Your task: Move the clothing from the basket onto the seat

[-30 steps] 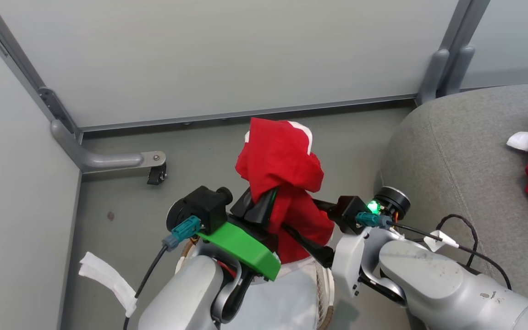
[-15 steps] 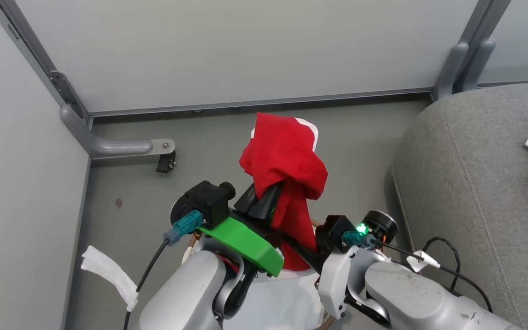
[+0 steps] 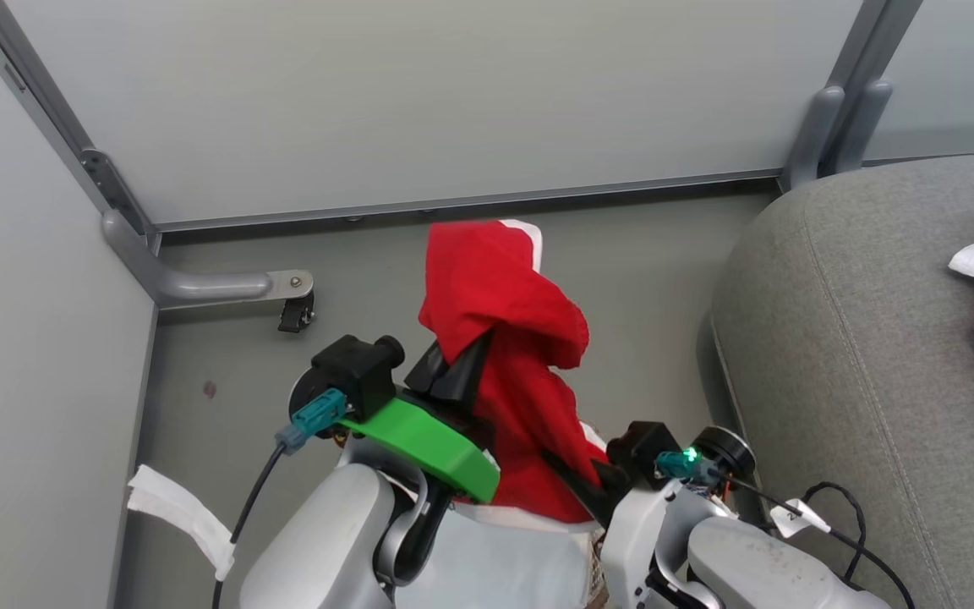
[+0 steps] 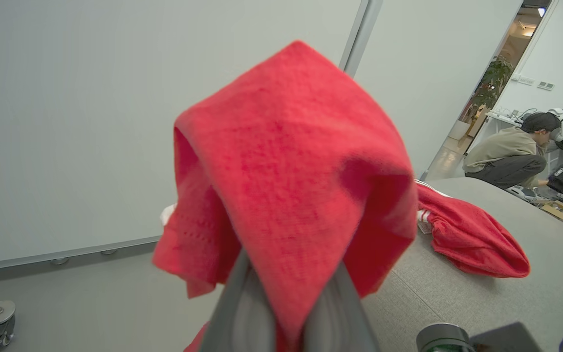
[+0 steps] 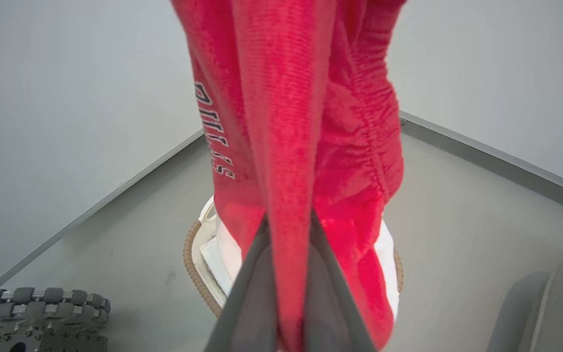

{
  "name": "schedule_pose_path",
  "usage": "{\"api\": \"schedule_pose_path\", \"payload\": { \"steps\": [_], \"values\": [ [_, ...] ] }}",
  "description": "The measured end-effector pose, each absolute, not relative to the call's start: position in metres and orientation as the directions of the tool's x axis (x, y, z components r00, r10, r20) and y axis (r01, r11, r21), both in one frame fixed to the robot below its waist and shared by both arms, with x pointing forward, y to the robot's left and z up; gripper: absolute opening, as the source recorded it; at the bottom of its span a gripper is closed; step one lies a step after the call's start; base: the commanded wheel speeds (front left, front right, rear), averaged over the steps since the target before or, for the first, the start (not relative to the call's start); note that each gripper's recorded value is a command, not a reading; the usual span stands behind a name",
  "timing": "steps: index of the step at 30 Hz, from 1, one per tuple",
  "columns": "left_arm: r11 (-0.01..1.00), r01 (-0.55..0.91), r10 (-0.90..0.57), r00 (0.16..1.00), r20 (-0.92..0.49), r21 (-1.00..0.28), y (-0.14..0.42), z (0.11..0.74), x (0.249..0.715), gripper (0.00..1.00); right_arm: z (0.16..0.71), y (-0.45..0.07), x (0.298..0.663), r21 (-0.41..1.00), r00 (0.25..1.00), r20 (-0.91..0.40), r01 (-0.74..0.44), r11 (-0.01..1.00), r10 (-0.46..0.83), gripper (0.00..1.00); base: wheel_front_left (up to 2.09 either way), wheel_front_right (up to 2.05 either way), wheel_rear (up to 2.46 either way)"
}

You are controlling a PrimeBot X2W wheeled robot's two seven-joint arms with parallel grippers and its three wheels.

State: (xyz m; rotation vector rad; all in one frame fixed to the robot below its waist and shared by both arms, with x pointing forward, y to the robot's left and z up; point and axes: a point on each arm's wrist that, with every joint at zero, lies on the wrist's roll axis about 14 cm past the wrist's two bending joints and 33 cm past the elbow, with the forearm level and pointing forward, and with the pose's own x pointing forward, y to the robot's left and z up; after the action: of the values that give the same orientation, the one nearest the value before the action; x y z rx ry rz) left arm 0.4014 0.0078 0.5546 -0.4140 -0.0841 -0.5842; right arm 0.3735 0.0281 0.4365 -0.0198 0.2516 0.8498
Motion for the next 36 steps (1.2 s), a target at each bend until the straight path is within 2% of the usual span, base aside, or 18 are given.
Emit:
{"api": "schedule_pose_path", "payload": {
  "steps": [1,2,3,13,20,31,36],
  "values": [
    [0.758,0.549,-0.515,0.835,0.193,-0.352,0.009,0.555,0.402,0.31,0.44,0.026,0.376,0.087,0.645,-0.213,-0.735,0.672,0.734,0.0,0.0,0.0,0.0],
    [0.763,0.541,-0.51,0.84,0.186,-0.353,0.01,0.552,0.403,0.89,0.444,0.024,0.379,0.095,0.661,-0.197,-0.723,0.685,0.724,0.0,0.0,0.0,0.0],
    [0.767,0.534,-0.506,0.844,0.177,-0.356,0.012,0.549,0.403,1.0,0.447,0.022,0.38,0.099,0.671,-0.185,-0.714,0.693,0.718,0.0,0.0,0.0,0.0],
    [0.8,0.485,-0.494,0.867,0.071,-0.354,0.012,0.511,0.411,1.0,0.511,-0.025,0.399,0.15,0.829,0.054,-0.558,0.816,0.557,0.0,0.0,0.0,0.0],
    [0.779,0.531,-0.551,0.834,0.039,-0.333,-0.012,0.497,0.417,1.0,0.54,-0.073,0.398,0.155,0.898,0.154,-0.434,0.887,0.412,0.0,0.0,0.0,0.0],
    [0.673,0.663,-0.695,0.718,0.026,-0.326,-0.079,0.483,0.409,1.0,0.561,-0.168,0.372,0.18,0.969,0.221,-0.155,0.971,0.114,0.0,0.0,0.0,0.0],
    [0.569,0.753,-0.793,0.609,0.025,-0.329,-0.125,0.48,0.39,1.0,0.572,-0.227,0.348,0.176,0.965,0.254,0.028,0.984,-0.073,0.0,0.0,0.0,0.0]
  ]
}}
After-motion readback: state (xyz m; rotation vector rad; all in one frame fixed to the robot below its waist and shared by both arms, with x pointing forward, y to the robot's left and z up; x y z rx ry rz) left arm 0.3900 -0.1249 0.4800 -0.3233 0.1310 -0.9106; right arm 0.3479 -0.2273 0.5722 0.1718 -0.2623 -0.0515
